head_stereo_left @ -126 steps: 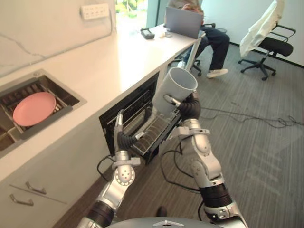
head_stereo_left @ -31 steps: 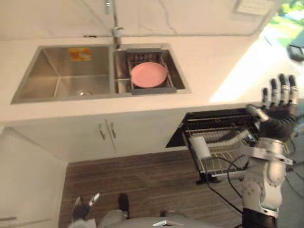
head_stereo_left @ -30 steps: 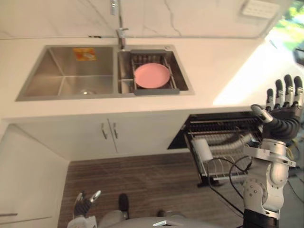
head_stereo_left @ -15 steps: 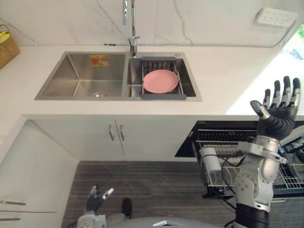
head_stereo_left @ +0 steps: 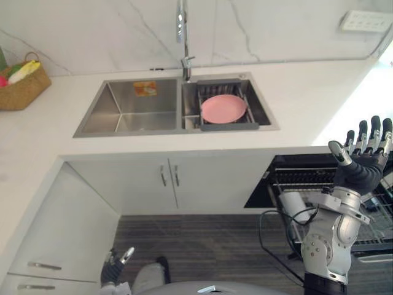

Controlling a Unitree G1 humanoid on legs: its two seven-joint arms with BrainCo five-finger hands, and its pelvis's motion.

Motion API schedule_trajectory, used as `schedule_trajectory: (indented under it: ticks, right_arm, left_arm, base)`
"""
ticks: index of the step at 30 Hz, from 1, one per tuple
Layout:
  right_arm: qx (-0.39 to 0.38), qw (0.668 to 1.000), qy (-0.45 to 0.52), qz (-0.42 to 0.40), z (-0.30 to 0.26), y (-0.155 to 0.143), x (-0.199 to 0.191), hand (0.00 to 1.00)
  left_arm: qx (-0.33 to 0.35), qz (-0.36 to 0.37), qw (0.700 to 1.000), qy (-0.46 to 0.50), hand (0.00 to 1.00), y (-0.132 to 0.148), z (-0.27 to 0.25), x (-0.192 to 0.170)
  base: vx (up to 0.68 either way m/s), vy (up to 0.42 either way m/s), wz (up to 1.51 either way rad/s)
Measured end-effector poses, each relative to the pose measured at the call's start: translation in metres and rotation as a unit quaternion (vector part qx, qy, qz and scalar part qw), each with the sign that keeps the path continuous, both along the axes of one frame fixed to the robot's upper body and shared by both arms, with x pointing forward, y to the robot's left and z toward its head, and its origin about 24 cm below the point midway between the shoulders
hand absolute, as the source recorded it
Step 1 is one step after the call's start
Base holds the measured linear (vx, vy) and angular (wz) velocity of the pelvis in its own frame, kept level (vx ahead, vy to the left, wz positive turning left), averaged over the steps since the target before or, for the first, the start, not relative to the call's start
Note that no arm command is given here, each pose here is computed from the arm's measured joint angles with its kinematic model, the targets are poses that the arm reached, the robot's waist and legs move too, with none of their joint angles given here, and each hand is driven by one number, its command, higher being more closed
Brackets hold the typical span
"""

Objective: Walk over to the sink, pick up the cup, carry it to the dishwasher, place the cup inside the dishwasher, then close the dishwasher door

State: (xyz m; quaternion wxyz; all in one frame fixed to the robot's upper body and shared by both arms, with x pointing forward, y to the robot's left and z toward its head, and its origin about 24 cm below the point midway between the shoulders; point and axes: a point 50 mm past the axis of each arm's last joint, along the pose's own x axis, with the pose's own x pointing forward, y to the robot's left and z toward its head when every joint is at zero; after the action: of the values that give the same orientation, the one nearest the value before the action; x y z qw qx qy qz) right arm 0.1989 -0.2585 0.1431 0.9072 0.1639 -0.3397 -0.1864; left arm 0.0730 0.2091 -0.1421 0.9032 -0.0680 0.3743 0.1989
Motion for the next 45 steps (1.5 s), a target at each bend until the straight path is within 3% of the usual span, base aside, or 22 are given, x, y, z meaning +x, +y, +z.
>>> schedule_trajectory:
  ticks: [9, 16, 22, 23, 26, 38, 45]
  right_arm:
    - [0.021, 0.999, -0.015, 0.020, 0.000, 0.015, 0.002, 0.00]
    - [0.015, 0.999, -0.019, 0.049, 0.001, 0.025, 0.006, 0.00]
    - [-0.001, 0.999, -0.032, 0.034, 0.008, 0.018, 0.002, 0.00]
    - [-0.009, 0.997, -0.042, 0.071, 0.018, 0.028, 0.024, 0.00]
    - [-0.009, 0.997, -0.042, 0.071, 0.018, 0.028, 0.024, 0.00]
    - [0.002, 1.000, -0.012, 0.022, 0.003, -0.004, 0.004, 0.00]
    - [0.002, 0.999, 0.004, 0.032, 0.000, -0.004, 0.005, 0.00]
  left_arm:
    - [0.007, -0.038, 0.999, 0.028, 0.00, 0.004, -0.003, -0.003]
    - [0.018, -0.066, 0.998, 0.002, 0.00, 0.005, 0.003, 0.018]
    - [-0.003, -0.092, 0.996, -0.021, 0.00, -0.022, 0.004, 0.039]
    - [0.006, -0.047, 0.998, -0.031, 0.00, -0.018, 0.007, 0.042]
    - [0.006, -0.047, 0.998, -0.031, 0.00, -0.017, 0.007, 0.042]
    - [-0.041, -0.042, 0.998, 0.005, 0.00, -0.022, -0.005, 0.016]
    - [-0.053, -0.042, 0.998, 0.007, 0.00, -0.023, -0.007, 0.012]
  base:
    - [0.28, 0.215, -0.23]
    - [0.31, -0.081, -0.29]
    - [0.18, -0.147, 0.13]
    - [0.00, -0.005, 0.12]
    - [0.00, 0.000, 0.00]
    - [0.03, 0.038, 0.04]
    - [0.01, 0.021, -0.17]
